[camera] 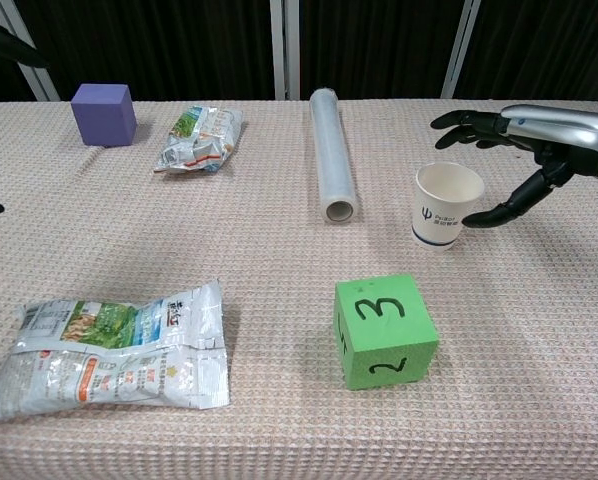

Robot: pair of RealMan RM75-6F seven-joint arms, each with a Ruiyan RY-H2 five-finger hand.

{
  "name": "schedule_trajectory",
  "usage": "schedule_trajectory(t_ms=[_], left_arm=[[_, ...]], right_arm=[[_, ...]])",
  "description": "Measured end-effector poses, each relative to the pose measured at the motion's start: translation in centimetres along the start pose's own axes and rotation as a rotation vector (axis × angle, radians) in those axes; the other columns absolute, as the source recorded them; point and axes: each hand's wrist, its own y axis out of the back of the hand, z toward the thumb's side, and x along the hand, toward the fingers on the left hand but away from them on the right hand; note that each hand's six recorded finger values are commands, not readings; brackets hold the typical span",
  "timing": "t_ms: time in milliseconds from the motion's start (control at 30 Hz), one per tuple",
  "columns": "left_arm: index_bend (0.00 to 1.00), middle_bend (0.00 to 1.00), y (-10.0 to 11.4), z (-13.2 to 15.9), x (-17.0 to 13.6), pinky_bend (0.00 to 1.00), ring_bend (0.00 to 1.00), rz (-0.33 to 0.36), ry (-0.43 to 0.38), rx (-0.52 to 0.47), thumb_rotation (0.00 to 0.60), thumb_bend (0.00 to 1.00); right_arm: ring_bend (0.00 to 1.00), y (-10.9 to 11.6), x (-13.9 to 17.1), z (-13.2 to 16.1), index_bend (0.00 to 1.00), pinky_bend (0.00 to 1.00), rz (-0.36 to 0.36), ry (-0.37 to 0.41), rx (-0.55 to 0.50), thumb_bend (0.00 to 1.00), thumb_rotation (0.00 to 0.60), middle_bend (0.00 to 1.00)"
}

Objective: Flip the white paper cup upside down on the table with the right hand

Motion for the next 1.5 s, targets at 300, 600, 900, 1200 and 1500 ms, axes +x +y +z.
schedule_trajectory(t_ms=[300, 600, 900, 1200, 1500], left_arm=[[0.18, 0.13, 0.1, -1.7, -1.6, 0.13, 0.03, 0.009, 0.075, -0.008, 0.600, 0.00], [0.18, 0.13, -0.1, -2.8, -2.5, 0.13, 0.03, 0.015, 0.117, -0.023, 0.600, 0.00], [0.18, 0.13, -0.1, -3.3, -2.7, 0.13, 0.03, 0.012, 0.129, -0.028, 0.600, 0.00], [0.18, 0.13, -0.4, -2.9, -2.7, 0.13, 0.03, 0.005, 0.125, -0.031, 0.600, 0.00], [0.18, 0.13, -0.5, -3.5, -3.4, 0.13, 0.03, -0.009, 0.159, -0.032, 0.600, 0.00]], right_arm=[[0.18, -0.6, -1.9, 0.0, 0.26, 0.20, 0.027, -0.029, 0.075, 0.32, 0.600, 0.24], [0.25, -0.2, -2.3, 0.5, 0.41, 0.29, -0.041, -0.025, 0.034, 0.34, 0.600, 0.34], [0.25, 2.7, 0.4, -0.8, 0.42, 0.22, -0.062, -0.026, 0.138, 0.34, 0.600, 0.34], [0.21, 1.3, -0.3, 1.2, 0.38, 0.10, 0.000, 0.017, 0.657, 0.33, 0.600, 0.29], [0.00, -4.0, -1.6, 5.0, 0.00, 0.00, 0.072, 0.010, 0.643, 0.09, 0.600, 0.00]])
